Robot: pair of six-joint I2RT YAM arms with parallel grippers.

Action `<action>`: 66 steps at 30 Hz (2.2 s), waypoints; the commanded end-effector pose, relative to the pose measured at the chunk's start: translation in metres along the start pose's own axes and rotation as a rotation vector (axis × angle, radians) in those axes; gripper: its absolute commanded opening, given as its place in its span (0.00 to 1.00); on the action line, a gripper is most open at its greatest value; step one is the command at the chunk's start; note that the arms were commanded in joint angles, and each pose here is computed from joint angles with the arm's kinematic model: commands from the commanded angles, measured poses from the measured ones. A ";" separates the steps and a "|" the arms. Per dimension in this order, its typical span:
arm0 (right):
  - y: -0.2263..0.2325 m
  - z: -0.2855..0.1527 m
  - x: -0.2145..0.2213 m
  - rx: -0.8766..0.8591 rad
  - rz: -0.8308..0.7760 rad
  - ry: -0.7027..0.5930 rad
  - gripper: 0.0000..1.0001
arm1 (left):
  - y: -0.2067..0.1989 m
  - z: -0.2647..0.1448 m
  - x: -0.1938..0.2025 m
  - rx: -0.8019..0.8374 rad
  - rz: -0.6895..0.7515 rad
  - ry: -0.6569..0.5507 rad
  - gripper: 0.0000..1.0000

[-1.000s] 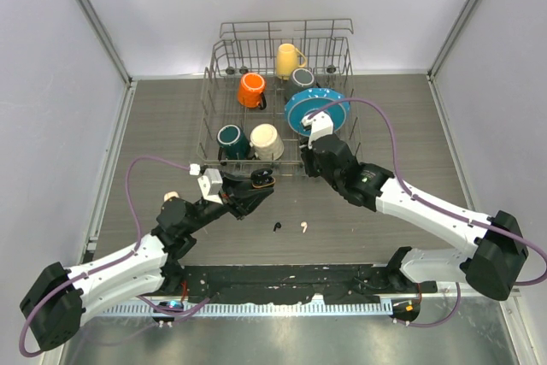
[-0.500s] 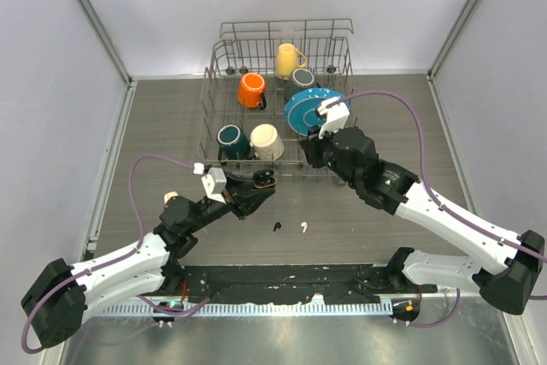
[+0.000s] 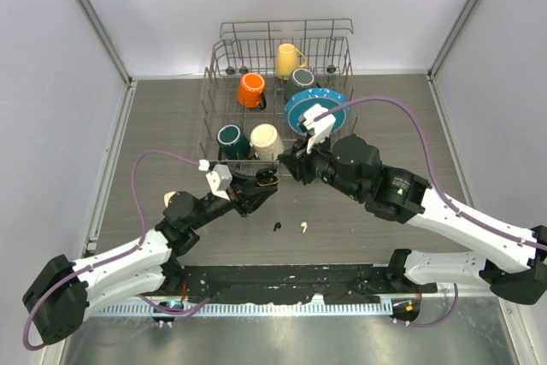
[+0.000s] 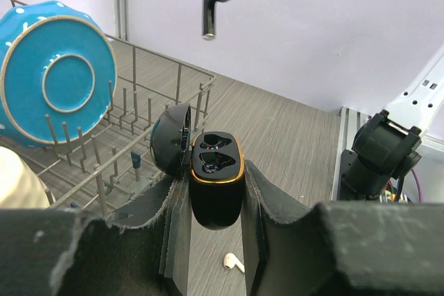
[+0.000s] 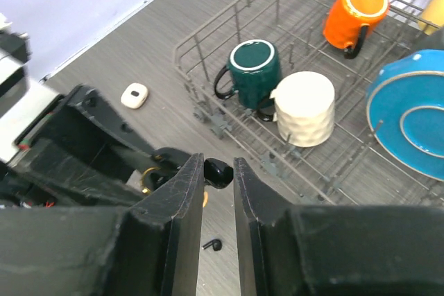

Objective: Insert the wireless bluetooth earbuds into the charging case
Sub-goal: Place the earbud in the charging case.

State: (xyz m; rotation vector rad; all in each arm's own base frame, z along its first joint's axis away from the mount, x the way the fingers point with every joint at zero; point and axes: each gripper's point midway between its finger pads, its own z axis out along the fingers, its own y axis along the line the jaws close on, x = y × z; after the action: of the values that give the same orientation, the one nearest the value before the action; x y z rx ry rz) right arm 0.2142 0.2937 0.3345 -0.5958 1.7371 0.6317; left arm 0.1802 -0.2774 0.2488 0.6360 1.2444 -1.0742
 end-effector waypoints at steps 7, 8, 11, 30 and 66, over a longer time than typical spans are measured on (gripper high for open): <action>0.018 -0.008 0.002 -0.009 -0.087 0.017 0.01 | -0.004 0.010 -0.030 0.020 0.052 -0.053 0.00; 0.019 -0.007 0.004 -0.006 -0.089 0.019 0.01 | -0.004 0.010 -0.030 0.021 0.051 -0.055 0.00; 0.022 -0.005 0.009 -0.009 -0.100 0.025 0.01 | -0.004 0.010 -0.029 0.018 0.047 -0.051 0.00; 0.031 0.007 0.030 -0.002 -0.160 0.084 0.01 | -0.006 0.009 -0.032 0.029 0.055 -0.058 0.00; 0.045 0.002 0.057 0.008 -0.325 0.152 0.01 | 0.002 0.008 -0.046 -0.028 0.072 -0.118 0.00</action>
State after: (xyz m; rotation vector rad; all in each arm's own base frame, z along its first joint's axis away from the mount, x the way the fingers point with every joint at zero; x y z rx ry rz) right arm 0.1797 0.3222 0.2918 -0.8833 1.7110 0.3345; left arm 0.1821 -0.2772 0.2497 0.6569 1.2664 -1.0458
